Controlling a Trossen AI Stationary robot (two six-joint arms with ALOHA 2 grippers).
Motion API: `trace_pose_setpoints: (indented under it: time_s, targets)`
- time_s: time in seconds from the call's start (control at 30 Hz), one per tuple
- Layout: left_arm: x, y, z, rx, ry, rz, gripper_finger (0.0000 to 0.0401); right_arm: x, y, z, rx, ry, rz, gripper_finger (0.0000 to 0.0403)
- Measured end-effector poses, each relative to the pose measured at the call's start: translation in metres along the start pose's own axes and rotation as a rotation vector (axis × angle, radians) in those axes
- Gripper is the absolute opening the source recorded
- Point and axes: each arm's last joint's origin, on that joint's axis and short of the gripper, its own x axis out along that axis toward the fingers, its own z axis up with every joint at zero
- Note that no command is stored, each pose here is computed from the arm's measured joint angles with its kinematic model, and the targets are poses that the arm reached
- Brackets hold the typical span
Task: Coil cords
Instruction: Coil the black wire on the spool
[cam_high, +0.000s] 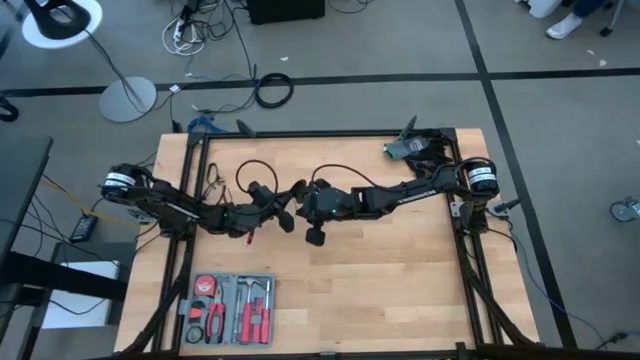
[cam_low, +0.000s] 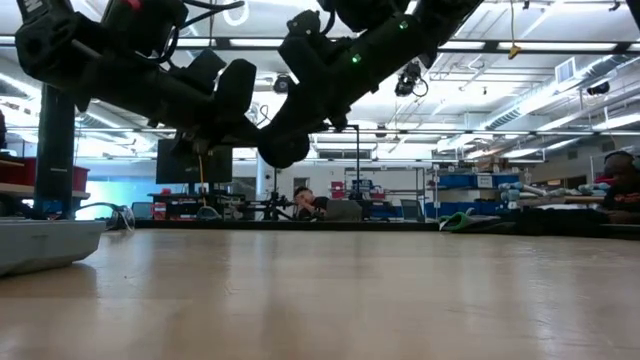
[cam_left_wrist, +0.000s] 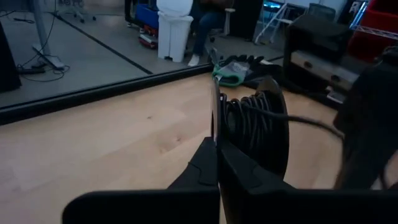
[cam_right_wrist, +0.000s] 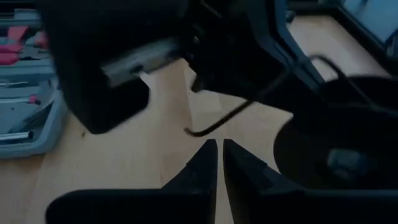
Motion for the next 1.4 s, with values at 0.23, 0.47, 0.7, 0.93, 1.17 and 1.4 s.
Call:
trace_pose_setpoints:
  time_s: [0.23, 0.47, 0.7, 0.93, 1.17, 1.4]
  targets:
    - [0.000, -0.001, 0.002, -0.016, -0.015, -0.008, 0.0000, 0.001, -0.001, -0.012, 0.024, 0.034, -0.007, 0.0022]
    - [-0.016, 0.021, -0.008, -0.096, -0.088, -0.042, 0.0000, 0.001, 0.006, -0.055, 0.050, 0.083, 0.007, 0.0014]
    - [-0.033, 0.040, -0.018, -0.072, -0.116, -0.066, 0.0000, -0.006, 0.007, -0.086, 0.140, -0.276, 0.008, 0.0002]
    - [-0.033, 0.040, -0.018, 0.026, -0.120, -0.058, 0.0000, 0.026, 0.014, -0.090, 0.190, -0.502, 0.033, 0.0028]
    - [-0.033, 0.040, -0.018, 0.035, -0.117, -0.056, 0.0000, 0.049, 0.021, -0.068, 0.126, -0.561, 0.020, 0.0083]
    - [-0.033, 0.039, -0.018, 0.033, -0.115, -0.070, 0.0000, 0.053, 0.013, -0.052, 0.130, -0.596, -0.003, 0.0127]
